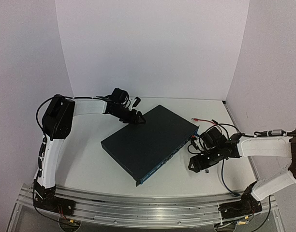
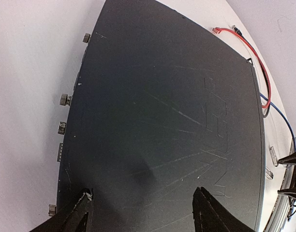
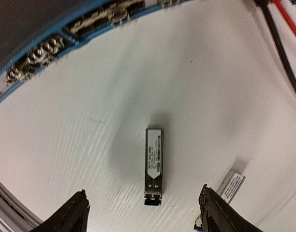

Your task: Pull the plug from the switch port

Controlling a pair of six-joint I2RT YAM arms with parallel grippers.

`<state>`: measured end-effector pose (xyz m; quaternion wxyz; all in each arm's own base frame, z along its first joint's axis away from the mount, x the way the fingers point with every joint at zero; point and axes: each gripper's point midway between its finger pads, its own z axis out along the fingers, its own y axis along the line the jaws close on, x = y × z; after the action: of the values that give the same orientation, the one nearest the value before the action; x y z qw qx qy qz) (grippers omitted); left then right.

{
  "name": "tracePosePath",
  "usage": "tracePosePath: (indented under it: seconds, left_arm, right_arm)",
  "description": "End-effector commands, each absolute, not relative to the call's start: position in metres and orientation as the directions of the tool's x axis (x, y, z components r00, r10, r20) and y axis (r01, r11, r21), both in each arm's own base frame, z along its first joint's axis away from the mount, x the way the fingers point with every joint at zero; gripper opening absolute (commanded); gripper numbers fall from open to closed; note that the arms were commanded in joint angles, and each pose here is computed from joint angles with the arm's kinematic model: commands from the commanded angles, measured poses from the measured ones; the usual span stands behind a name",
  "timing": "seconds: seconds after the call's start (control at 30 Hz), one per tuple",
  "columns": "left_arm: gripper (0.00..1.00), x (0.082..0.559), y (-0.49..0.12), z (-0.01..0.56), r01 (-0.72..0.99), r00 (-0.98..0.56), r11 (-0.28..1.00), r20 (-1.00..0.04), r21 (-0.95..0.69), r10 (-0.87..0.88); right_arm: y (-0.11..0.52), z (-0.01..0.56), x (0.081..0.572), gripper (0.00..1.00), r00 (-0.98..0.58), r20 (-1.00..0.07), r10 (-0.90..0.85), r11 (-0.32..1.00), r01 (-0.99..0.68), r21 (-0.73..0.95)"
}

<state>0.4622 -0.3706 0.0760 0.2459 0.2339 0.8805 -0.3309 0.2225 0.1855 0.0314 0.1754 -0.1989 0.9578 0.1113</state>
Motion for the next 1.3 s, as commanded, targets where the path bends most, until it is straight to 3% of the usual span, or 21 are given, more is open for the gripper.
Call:
tracePosePath:
  seconds: [0.0, 0.13, 0.57, 1.0, 1.27]
  left_arm:
    - [0.74, 0.440, -0.337, 0.011, 0.436, -0.882, 0.783, -0.385, -0.443, 0.273]
    - [0.77, 0.449, -0.342, 0.019, 0.447, -0.872, 0.778, -0.410, -0.442, 0.268]
    - [0.77, 0.483, -0.364, 0.035, 0.489, -0.838, 0.751, -0.479, -0.443, 0.262]
    - [0.77, 0.492, -0.385, 0.027, 0.546, -0.813, 0.692, -0.497, -0.473, 0.302]
    - [0.77, 0.488, -0.390, 0.019, 0.565, -0.805, 0.678, -0.496, -0.470, 0.326]
  right_arm:
    - [0.197, 0.071, 0.264, 0.80, -0.781, -0.533, -0.325, 0.892, -0.441, 0.102]
    - [0.199, 0.074, 0.293, 0.82, -0.775, -0.573, -0.268, 0.885, -0.433, 0.172]
    - [0.200, 0.060, 0.365, 0.64, -0.772, -0.586, -0.247, 0.851, -0.462, 0.249]
    - [0.200, 0.049, 0.378, 0.45, -0.747, -0.586, -0.315, 0.838, -0.509, 0.199]
    - [0.199, 0.045, 0.381, 0.40, -0.741, -0.584, -0.331, 0.837, -0.516, 0.181]
